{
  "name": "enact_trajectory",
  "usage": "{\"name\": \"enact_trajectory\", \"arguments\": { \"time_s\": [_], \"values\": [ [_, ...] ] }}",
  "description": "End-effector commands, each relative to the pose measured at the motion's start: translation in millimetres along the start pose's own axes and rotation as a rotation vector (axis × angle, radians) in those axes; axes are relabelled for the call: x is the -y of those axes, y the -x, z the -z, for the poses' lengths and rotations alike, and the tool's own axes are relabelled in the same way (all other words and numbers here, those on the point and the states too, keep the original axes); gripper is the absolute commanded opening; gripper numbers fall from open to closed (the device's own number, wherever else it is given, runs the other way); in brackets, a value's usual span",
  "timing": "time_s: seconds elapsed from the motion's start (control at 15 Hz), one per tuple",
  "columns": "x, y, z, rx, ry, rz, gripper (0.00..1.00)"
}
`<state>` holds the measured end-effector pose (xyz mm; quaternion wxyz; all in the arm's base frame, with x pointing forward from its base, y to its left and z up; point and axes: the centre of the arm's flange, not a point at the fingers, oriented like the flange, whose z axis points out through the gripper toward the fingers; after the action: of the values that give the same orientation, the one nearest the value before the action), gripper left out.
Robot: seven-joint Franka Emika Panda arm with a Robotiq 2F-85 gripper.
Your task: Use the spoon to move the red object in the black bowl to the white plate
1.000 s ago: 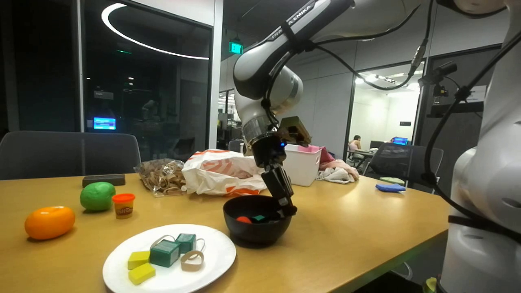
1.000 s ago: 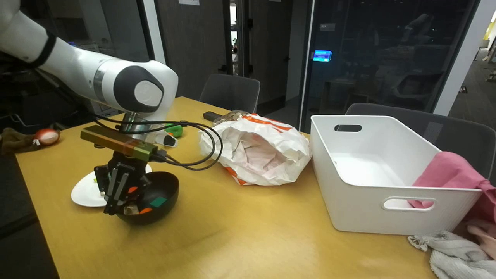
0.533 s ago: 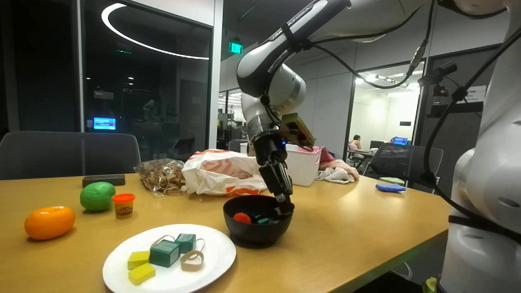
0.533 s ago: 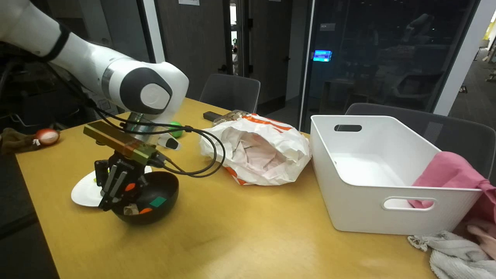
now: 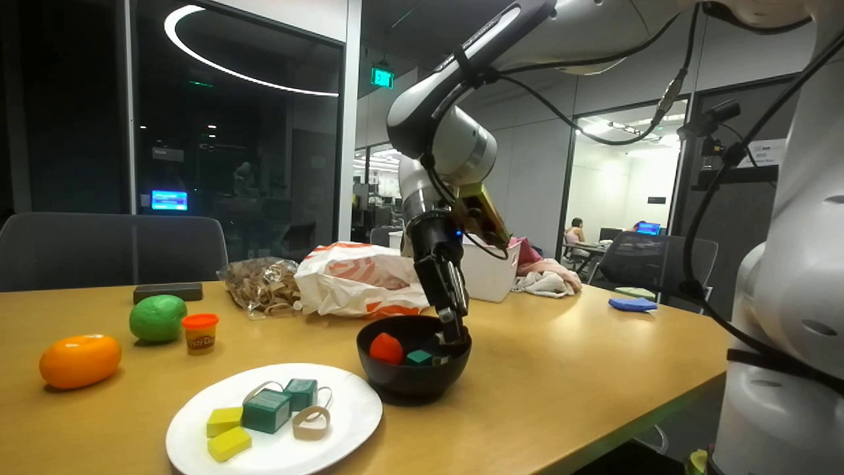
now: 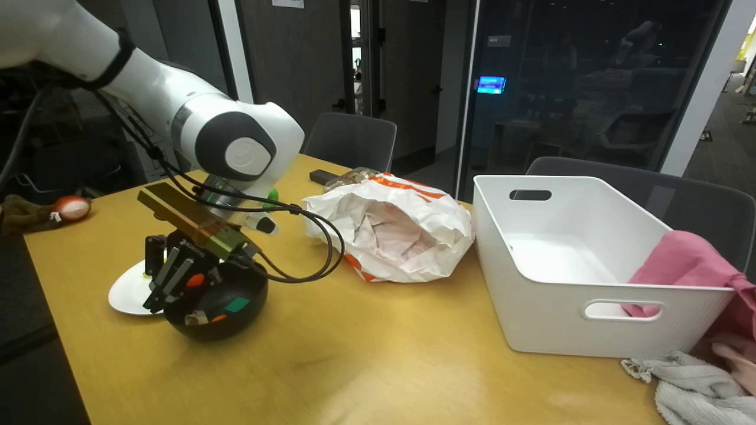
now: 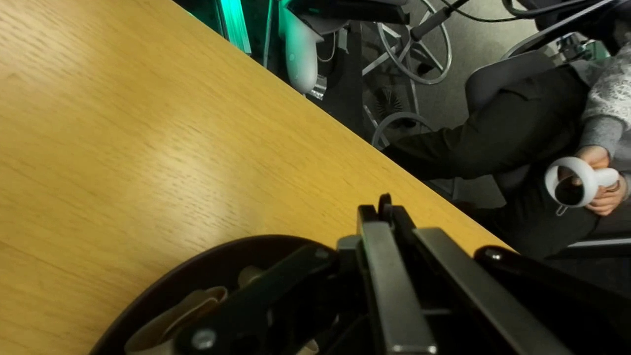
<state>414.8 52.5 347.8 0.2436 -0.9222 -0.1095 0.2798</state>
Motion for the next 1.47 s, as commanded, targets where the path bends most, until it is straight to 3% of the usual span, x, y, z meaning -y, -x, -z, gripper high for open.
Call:
{"name": "enact_trajectory", "arguments": {
  "time_s": [0.0, 0.87, 1.27, 1.4],
  "values": [
    [4, 1, 14, -0.002, -0.057, 0.021, 0.09],
    [27, 9, 30, 0.008, -0.089, 0.023, 0.09],
    [43, 6, 18, 0.045, -0.071, 0.052, 0.09],
    [48, 5, 16, 0.045, -0.032, 0.055, 0.1]
  ]
}}
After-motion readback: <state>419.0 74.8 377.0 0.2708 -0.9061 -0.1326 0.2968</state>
